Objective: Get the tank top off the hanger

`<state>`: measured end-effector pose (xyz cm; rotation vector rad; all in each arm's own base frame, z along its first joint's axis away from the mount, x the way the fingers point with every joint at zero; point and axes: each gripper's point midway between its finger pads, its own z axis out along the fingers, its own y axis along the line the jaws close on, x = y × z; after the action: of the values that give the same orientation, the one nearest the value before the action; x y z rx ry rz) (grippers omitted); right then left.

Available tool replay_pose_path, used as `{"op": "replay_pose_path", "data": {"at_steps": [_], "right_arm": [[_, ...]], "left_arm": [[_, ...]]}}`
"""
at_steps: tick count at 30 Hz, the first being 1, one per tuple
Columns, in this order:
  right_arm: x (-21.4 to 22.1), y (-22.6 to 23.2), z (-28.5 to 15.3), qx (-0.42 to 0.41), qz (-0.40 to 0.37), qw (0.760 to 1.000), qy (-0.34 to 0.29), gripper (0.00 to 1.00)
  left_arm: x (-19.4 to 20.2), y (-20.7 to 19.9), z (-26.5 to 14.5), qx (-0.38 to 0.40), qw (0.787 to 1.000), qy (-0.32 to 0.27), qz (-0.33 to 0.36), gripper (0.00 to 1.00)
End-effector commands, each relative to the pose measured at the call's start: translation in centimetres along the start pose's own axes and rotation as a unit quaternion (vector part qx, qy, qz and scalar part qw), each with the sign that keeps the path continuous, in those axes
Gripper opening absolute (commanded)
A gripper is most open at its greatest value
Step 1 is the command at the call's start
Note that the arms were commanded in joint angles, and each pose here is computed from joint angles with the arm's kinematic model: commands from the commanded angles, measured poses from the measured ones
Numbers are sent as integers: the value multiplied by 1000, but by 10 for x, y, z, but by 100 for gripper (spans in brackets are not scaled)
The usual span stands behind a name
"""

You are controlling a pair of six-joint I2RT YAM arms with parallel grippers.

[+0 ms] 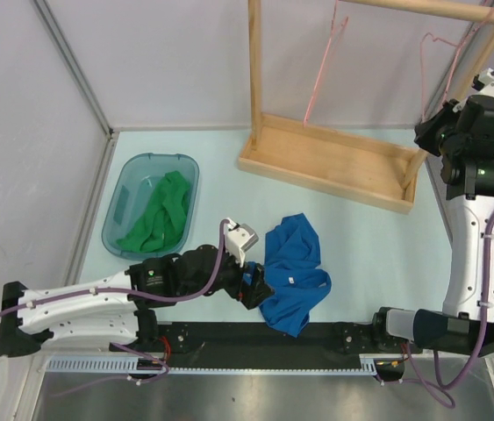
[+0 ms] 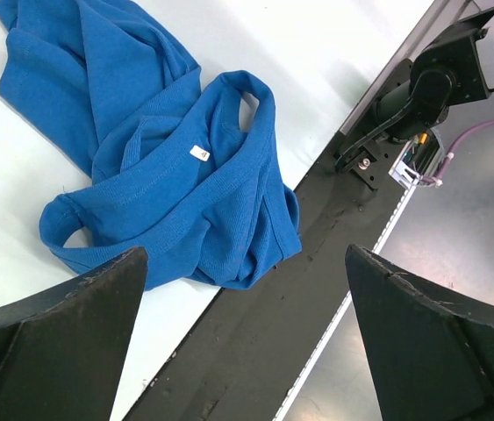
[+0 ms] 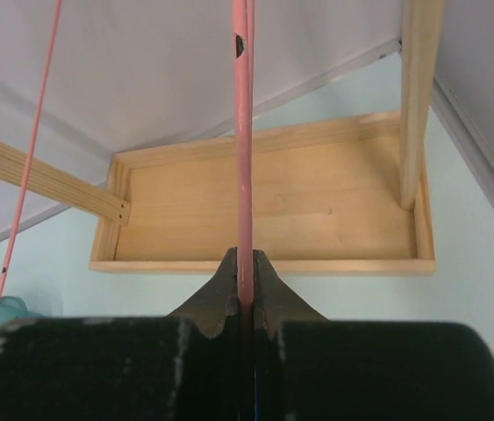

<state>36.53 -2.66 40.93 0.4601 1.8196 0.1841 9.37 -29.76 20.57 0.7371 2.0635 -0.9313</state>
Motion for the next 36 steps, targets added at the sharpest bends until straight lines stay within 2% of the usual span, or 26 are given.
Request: {"op": "replay_pose_path", "data": {"at_steps": [1, 10, 11, 13, 14, 16, 17, 18, 24, 28, 31, 32, 35, 36], "right_arm": [[8, 0, -7, -35, 19, 999, 25, 0], [31, -14, -16, -22, 10, 999, 46, 0], [32, -16, -16, -19, 8, 999, 48, 15], [34, -19, -22, -12, 6, 999, 51, 37], [37, -20, -24, -8, 4, 998, 56, 59], [37, -26, -34, 9, 3, 999, 49, 76], [40, -32, -39, 24, 1, 998, 52, 92], [41, -35, -44, 32, 1, 998, 51, 99], [41, -45, -81, 71, -14, 996, 42, 100], [38, -32, -106, 55, -24, 998, 27, 100], [37, -26, -123, 52, -34, 998, 21, 100], [34, -20, -129, 42, -37, 998, 15, 100], [34, -13, -139, 25, -45, 999, 14, 100], [33, -11, -143, 17, -46, 999, 11, 99]], "left_arm": [[-1, 3, 3, -9, 1000, -2, -8, 100], [3, -1, 18, -13, 1000, 20, -7, 99], [2, -1, 19, -13, 1000, 20, -7, 99], [5, -2, 22, -14, 1000, 26, -9, 99], [4, -2, 23, -15, 999, 27, -9, 99], [6, -1, 27, -19, 999, 31, -8, 99], [7, 0, 29, -22, 999, 33, -8, 99], [7, 0, 30, -24, 999, 35, -6, 99], [19, 2, 62, -44, 996, 80, 21, 99], [31, 10, 93, -72, 990, 111, 53, 100], [42, 28, 121, -118, 980, 136, 80, 99], [57, 37, 132, -138, 973, 162, 91, 100], [70, 43, 151, -152, 966, 185, 100, 100], [85, 47, 160, -156, 961, 206, 102, 100]]}}
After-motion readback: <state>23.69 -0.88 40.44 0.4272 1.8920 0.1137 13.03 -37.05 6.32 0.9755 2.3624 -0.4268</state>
